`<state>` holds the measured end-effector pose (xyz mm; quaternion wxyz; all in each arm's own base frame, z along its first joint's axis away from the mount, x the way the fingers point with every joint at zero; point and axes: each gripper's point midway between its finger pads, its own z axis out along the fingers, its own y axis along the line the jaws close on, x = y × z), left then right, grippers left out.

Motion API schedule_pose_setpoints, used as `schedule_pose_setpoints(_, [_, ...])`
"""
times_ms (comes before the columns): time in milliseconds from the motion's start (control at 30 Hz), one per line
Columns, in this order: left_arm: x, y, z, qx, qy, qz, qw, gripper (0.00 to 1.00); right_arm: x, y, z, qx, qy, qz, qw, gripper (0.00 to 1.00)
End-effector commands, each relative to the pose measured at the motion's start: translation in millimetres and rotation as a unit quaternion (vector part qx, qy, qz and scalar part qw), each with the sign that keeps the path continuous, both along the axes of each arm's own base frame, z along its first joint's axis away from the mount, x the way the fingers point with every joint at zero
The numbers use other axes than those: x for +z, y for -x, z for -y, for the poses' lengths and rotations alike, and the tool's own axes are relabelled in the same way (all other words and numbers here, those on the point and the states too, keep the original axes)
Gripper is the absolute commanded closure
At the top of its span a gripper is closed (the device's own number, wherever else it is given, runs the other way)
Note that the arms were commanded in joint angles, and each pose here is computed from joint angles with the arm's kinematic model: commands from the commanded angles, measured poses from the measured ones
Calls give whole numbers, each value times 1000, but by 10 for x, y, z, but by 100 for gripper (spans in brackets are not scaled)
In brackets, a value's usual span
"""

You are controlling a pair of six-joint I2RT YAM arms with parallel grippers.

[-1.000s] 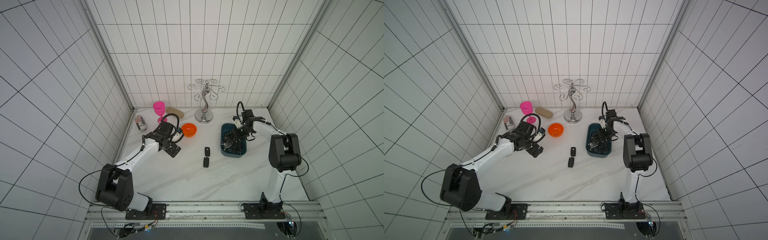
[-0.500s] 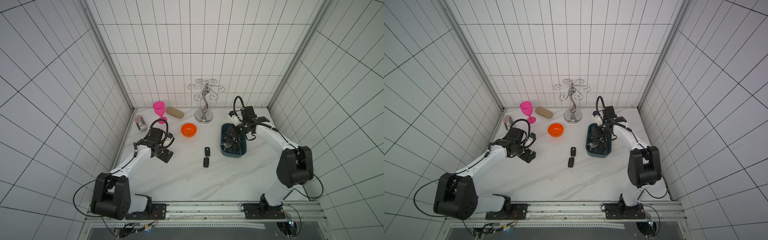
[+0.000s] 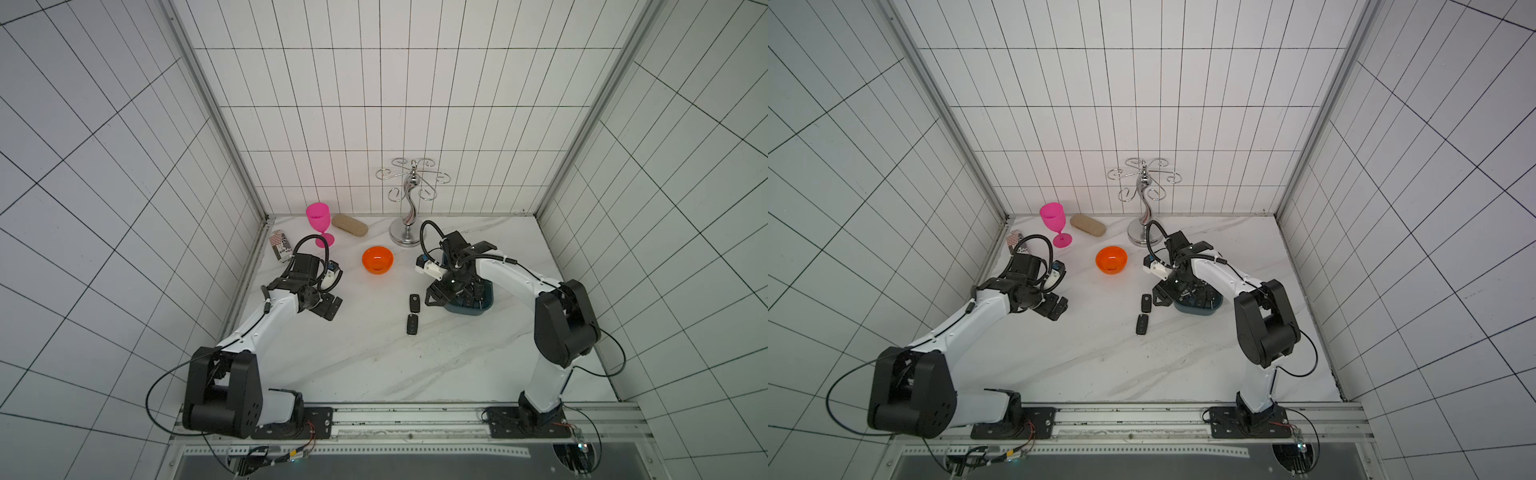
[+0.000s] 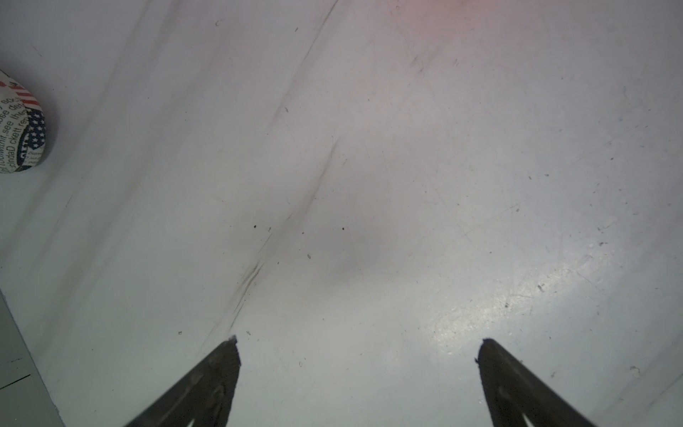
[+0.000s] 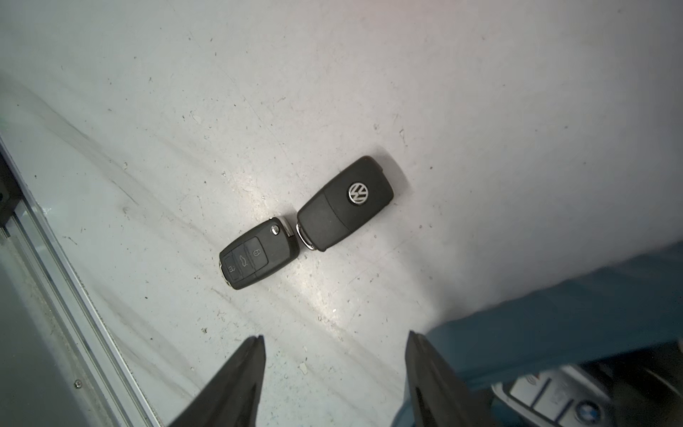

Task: Place the car key into the storage box
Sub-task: Pick up the car key from the center of the board.

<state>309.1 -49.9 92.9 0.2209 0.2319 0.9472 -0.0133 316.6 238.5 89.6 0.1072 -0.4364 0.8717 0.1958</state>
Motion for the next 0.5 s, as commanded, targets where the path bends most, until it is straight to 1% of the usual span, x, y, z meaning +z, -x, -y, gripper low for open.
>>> schedule_pose_setpoints(0, [60, -44, -18, 12, 13, 16, 1000, 2, 41, -48, -235, 36, -10, 13, 999, 35])
schedule_pose_setpoints(33, [53, -38, -29, 14, 14, 15, 1000, 2, 17, -55, -276, 39, -7, 13, 999, 32])
schedule_pose_setpoints(67, [56, -35, -37, 15, 14, 16, 1000, 2, -13, -70, -313, 41, -1, 15, 999, 31])
schedule_pose_setpoints(167, [49, -30, -56, 17, 15, 16, 1000, 2, -151, -162, -362, 35, 22, 15, 999, 30])
schedule_pose_setpoints(233, [52, -23, -61, 19, 17, 16, 1000, 2, -226, -203, -386, 29, 28, 4, 999, 30])
schedule_pose_setpoints(367, [59, -20, -81, 21, 20, 18, 999, 2, -337, -277, -463, 15, 22, -10, 1000, 30])
schedule_pose_setpoints(467, [54, -16, -83, 20, 21, 17, 999, 2, -405, -391, -482, -6, 29, -4, 1000, 30])
